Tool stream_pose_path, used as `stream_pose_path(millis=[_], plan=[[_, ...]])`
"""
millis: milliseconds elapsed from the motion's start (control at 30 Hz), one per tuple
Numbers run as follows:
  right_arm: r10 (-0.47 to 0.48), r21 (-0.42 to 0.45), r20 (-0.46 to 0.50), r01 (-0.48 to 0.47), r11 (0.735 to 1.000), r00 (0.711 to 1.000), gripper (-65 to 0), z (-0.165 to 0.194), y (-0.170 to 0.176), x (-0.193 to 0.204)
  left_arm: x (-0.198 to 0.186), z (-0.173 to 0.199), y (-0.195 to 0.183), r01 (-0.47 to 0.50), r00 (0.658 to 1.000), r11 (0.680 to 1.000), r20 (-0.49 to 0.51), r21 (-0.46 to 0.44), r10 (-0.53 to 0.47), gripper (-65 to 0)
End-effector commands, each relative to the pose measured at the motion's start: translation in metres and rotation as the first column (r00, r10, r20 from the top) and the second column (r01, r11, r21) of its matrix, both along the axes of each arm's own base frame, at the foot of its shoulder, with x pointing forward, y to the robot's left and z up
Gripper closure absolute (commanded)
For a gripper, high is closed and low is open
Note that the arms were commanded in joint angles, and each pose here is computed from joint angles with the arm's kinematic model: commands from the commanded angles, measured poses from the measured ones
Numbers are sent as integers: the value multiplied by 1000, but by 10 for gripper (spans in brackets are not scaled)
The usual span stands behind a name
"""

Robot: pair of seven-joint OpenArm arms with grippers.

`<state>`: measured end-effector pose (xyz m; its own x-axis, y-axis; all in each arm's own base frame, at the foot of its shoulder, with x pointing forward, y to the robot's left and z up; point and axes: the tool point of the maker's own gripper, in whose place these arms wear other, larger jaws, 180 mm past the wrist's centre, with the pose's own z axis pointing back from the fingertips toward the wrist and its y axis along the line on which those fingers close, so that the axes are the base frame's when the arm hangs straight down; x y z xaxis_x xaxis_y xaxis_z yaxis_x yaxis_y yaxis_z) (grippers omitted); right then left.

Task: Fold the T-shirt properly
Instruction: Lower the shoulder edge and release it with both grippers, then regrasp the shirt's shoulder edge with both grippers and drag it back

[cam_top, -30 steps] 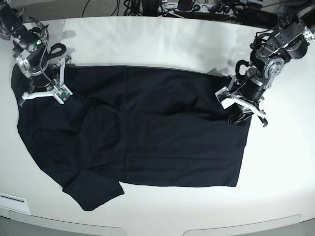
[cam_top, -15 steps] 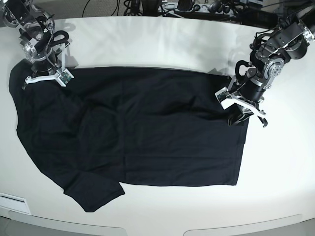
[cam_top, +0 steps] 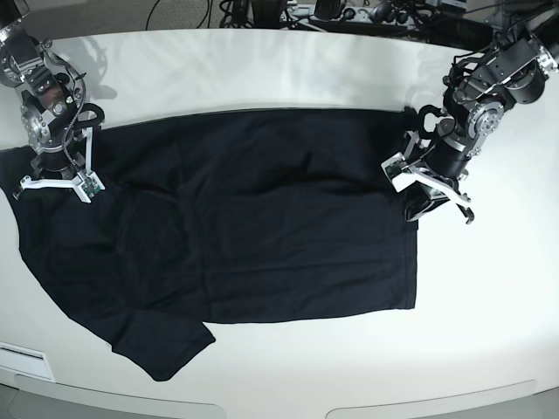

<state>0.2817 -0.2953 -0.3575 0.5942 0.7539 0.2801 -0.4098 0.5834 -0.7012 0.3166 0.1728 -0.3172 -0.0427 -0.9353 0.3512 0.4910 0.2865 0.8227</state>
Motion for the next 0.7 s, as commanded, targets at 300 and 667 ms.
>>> stream_pose_path(millis=[300,667], plan=[[-11,-147,406,77,986,914,0,104,-32,70,6,13,0,21,999,1000,39,4,-21,0],[-7,13,332,3,1000,943,0,100,12,58,-31,6,-58,203,960,959,-153,-197,-234,0]])
